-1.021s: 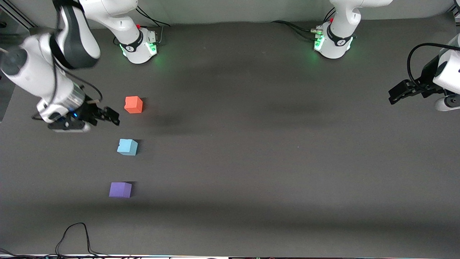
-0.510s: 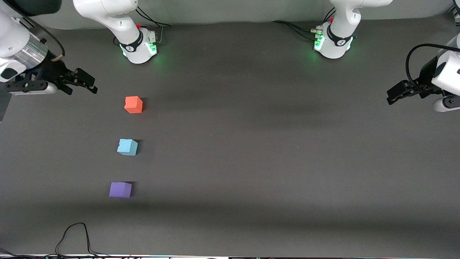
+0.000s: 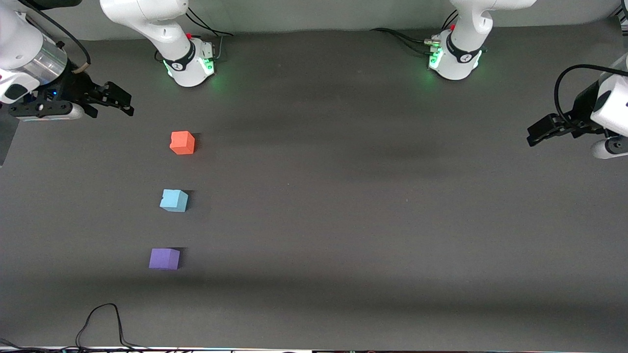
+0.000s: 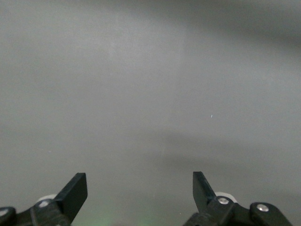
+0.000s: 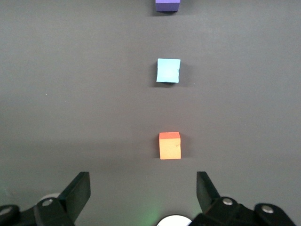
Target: Place blue block between orange and purple blocks
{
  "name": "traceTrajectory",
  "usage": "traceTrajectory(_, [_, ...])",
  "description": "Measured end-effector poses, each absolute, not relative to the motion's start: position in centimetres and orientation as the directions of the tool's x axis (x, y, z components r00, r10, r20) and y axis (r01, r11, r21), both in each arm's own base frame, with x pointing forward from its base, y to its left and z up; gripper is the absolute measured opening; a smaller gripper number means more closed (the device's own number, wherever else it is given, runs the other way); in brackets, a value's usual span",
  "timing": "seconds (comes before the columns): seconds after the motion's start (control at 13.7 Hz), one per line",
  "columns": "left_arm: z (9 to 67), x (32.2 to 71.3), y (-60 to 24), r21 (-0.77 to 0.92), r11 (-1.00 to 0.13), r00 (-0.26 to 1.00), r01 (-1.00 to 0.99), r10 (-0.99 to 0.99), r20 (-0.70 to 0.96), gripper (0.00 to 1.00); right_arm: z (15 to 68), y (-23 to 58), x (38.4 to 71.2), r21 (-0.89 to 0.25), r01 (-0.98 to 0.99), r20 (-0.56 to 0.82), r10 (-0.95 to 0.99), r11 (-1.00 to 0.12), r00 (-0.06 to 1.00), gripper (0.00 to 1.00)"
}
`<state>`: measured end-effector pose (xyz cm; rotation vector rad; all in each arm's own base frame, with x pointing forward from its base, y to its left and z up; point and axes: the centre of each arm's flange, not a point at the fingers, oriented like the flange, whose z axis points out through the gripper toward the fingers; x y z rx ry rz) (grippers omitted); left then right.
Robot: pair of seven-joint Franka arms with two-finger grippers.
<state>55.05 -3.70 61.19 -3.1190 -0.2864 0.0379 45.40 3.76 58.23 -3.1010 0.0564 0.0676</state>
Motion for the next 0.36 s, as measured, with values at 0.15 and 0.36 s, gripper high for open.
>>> traceTrajectory(0.15, [61.33,55.27,-3.72,-0.011,-0.983,0.983,0.182,0.182,-0.023,1.0,58.32,3.65,45.28,-0.036,-0.039,-0.054,-0.037,-0.999,0.998,1.0])
traceTrajectory(0.36, [61.68,55.32,-3.72,-0.01,-0.983,0.983,0.182,0.183,-0.017,1.0,58.56,3.69,45.18,-0.036,-0.038,-0.057,-0.036,-0.999,0.998,1.0])
